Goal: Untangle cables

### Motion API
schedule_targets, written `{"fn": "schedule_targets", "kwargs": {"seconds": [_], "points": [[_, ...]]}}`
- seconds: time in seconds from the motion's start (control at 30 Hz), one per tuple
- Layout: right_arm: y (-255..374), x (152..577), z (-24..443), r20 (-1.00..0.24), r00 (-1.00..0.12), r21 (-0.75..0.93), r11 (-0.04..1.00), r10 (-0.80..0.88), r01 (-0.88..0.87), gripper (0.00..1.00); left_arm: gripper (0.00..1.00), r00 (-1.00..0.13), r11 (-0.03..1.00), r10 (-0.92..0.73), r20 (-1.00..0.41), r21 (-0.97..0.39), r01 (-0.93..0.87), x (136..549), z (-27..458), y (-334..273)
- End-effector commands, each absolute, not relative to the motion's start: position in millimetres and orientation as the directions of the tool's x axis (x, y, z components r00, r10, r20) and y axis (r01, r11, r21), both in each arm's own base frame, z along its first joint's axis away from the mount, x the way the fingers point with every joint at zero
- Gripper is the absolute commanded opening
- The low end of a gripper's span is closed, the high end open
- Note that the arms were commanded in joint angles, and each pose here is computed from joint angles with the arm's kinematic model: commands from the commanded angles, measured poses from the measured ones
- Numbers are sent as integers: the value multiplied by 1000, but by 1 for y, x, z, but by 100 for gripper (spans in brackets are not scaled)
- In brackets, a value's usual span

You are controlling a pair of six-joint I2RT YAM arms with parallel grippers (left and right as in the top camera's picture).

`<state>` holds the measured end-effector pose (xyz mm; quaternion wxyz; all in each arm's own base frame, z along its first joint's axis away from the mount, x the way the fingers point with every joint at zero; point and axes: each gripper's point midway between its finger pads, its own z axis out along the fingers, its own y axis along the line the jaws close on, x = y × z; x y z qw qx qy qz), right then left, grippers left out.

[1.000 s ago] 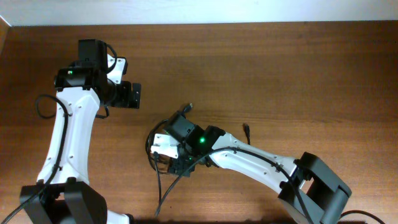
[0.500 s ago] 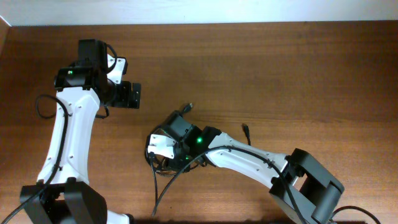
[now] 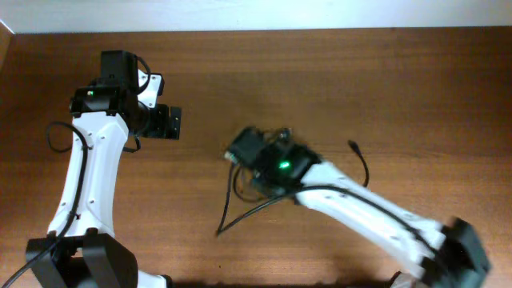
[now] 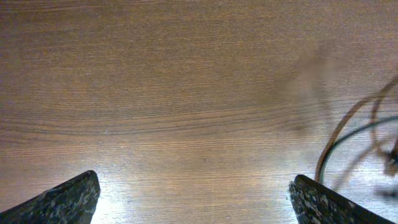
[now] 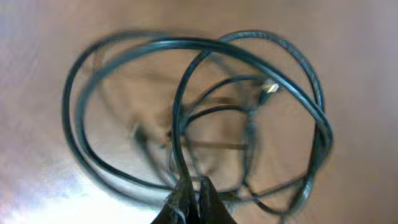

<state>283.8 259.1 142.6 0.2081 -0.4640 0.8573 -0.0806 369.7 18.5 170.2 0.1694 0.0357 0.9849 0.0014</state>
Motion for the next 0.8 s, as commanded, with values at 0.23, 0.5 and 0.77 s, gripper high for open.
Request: {"fn": "schedule_targets", "kwargs": {"seconds": [0.23,0.5,0.77], "points": [[140,274,419,-951,-281,-43,951,-133,-306,4,99,-936,997,80,-343,11,81,372,173,18],[62,268,474,-995,-101,-6,1000,-6,-8,4,99,-936,997,80,-343,11,81,373,173,18],[-64,317,413,-932,-359,-201,886,-42,419,4,99,-936,997,80,-343,11,81,373,173,18]]}}
